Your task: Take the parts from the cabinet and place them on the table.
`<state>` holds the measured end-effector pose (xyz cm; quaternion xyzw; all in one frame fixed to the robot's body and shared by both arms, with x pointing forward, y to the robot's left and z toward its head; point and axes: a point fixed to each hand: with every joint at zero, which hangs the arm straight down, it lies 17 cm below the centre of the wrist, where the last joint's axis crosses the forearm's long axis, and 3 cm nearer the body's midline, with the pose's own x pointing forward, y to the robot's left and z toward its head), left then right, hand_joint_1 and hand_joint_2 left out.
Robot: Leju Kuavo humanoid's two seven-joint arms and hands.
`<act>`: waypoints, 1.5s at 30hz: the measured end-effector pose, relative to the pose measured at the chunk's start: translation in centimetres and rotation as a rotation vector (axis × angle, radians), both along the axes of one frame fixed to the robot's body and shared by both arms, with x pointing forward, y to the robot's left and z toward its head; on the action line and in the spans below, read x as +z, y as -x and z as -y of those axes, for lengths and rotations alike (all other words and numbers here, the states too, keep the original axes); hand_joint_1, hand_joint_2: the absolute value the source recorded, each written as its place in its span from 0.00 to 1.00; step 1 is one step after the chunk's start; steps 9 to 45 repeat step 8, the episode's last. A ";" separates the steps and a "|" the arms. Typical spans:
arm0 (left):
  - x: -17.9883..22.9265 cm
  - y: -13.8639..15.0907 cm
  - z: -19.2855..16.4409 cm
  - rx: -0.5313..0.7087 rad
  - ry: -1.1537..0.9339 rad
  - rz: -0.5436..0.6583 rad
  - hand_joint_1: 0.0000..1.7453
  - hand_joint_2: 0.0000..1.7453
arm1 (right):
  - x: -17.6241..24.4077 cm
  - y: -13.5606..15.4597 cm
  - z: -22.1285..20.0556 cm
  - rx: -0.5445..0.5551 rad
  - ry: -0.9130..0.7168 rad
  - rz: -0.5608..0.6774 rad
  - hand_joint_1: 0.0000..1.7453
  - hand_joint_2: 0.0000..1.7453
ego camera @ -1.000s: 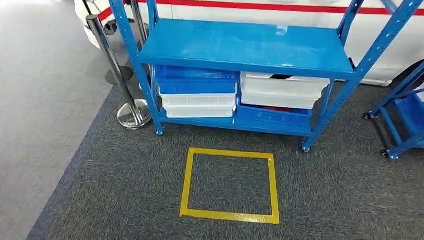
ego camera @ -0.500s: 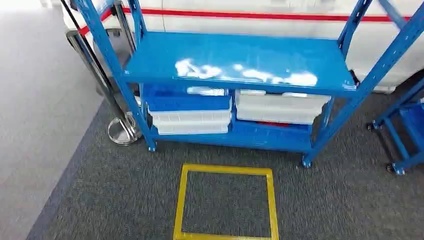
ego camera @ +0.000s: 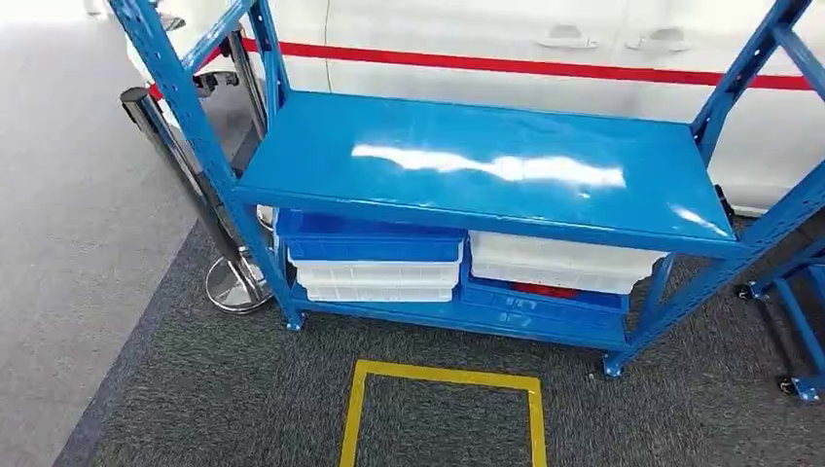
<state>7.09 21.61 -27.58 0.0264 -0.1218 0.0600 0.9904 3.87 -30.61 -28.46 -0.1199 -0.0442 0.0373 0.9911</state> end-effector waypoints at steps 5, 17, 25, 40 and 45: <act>0.0 -0.4 -0.2 0.001 -0.007 0.002 0.00 0.00 | 0.0 -0.5 -0.1 0.001 -0.001 0.007 0.00 0.00; 0.0 -0.5 -0.2 0.000 -0.008 0.004 0.00 0.00 | 0.1 -0.9 -0.1 0.001 -0.001 0.013 0.00 0.00; 0.0 -0.5 -0.2 0.000 -0.008 0.004 0.00 0.00 | 0.1 -0.9 -0.1 0.001 -0.001 0.013 0.00 0.00; 0.0 -0.5 -0.2 0.000 -0.008 0.004 0.00 0.00 | 0.1 -0.9 -0.1 0.001 -0.001 0.013 0.00 0.00; 0.0 -0.5 -0.2 0.000 -0.008 0.004 0.00 0.00 | 0.1 -0.9 -0.1 0.001 -0.001 0.013 0.00 0.00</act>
